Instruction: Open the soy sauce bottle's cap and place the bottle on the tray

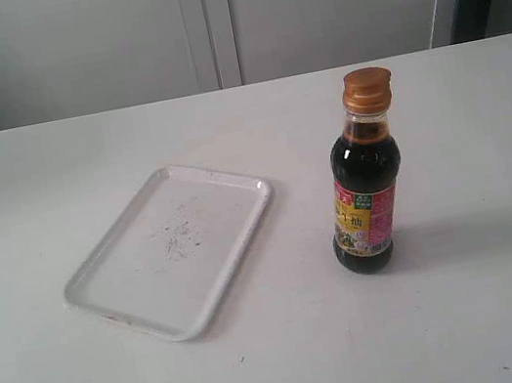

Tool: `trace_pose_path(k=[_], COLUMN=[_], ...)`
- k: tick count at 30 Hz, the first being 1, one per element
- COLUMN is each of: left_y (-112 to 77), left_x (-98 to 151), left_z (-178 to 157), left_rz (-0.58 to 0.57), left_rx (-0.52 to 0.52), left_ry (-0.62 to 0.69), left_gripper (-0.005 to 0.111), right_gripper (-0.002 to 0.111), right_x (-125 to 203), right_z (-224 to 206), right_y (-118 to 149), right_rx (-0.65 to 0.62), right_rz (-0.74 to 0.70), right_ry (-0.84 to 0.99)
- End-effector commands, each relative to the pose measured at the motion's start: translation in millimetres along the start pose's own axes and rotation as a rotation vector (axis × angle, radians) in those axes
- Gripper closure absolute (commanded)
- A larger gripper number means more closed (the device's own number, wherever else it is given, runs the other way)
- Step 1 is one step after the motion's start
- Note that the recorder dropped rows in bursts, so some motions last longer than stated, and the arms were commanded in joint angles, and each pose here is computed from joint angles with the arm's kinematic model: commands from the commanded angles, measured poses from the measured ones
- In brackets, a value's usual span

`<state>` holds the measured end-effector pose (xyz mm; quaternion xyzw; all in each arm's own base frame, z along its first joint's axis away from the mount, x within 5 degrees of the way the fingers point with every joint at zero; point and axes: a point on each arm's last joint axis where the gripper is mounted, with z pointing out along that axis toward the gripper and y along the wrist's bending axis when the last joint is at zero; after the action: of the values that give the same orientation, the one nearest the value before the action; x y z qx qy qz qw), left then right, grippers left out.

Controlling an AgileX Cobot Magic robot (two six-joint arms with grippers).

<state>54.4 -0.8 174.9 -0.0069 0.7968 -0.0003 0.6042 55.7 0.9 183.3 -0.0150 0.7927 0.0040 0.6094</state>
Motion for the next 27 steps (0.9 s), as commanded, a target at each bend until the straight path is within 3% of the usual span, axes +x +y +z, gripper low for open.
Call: trace_pose_path(k=[1, 6, 11, 18, 27], left_y=[0.9, 1.4, 2.6, 3.2, 3.5], left_x=[-6.8, -10.9, -22.4, -31.4, -86.0], left_z=[-0.3, -0.8, -3.0, -6.1, -4.1], left_rz=[-0.008, -0.025, -0.114, -0.119, -0.086], left_rx=[-0.011, -0.015, -0.016, -0.016, -0.024], left_ry=[-0.085, -0.131, -0.26, -0.344, -0.336], left_gripper=[0.107, 0.107, 0.107, 0.107, 0.107], right_gripper=[0.108, 0.108, 0.108, 0.108, 0.108], right_x=[-0.4, -0.4, -0.4, -0.4, -0.4], right_z=[-0.3, -0.3, -0.3, -0.3, -0.3], right_y=[-0.1, -0.1, -0.1, -0.1, -0.1], right_rx=[0.002, 0.002, 0.002, 0.002, 0.002], right_rz=[0.001, 0.001, 0.001, 0.001, 0.001], right_ry=[-0.012, -0.012, -0.012, -0.012, -0.012])
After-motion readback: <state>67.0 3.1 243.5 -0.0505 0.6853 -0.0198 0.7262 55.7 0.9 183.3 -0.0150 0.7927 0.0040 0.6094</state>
